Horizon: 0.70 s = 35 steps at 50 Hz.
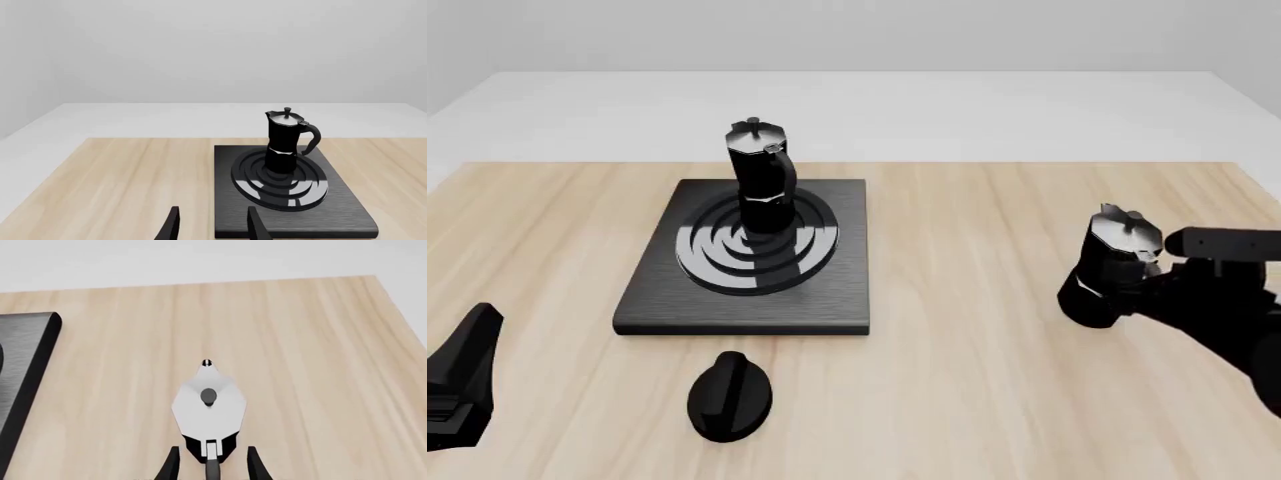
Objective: Put both moka pots on the stove.
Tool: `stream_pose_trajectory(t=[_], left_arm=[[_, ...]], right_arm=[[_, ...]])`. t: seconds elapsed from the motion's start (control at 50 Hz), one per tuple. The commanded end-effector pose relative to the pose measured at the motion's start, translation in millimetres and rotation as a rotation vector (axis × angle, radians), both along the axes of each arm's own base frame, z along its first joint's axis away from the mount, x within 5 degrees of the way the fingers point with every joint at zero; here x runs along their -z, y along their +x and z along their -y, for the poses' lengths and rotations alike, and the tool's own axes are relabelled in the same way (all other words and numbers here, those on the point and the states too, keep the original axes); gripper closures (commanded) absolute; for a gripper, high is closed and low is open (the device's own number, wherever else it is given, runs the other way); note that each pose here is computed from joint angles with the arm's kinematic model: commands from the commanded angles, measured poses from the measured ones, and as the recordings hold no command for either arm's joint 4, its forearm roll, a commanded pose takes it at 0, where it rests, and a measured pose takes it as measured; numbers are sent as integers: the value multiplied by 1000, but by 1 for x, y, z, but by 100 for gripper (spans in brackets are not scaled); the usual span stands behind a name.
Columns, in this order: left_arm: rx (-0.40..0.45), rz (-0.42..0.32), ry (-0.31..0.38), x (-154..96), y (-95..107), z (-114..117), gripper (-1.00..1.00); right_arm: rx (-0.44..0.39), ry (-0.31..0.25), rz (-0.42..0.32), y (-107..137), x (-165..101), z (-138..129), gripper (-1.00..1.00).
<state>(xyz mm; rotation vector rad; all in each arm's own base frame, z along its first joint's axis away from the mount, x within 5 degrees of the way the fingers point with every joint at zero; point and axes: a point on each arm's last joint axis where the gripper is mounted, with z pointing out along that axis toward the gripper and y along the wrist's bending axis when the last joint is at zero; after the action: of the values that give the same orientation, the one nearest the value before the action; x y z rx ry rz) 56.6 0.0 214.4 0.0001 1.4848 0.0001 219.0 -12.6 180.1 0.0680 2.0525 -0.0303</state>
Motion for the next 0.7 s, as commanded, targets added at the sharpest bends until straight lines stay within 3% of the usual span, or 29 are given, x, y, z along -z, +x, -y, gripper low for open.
stream_pose_trajectory(t=[0.02,0.7], left_arm=[[0,0,0,0,0,0,-100],[0,0,0,0,0,0,-100]], right_arm=[[3,5,-10,0,6,0,-100],[-10,-3,-9,6,3,-1,-100]])
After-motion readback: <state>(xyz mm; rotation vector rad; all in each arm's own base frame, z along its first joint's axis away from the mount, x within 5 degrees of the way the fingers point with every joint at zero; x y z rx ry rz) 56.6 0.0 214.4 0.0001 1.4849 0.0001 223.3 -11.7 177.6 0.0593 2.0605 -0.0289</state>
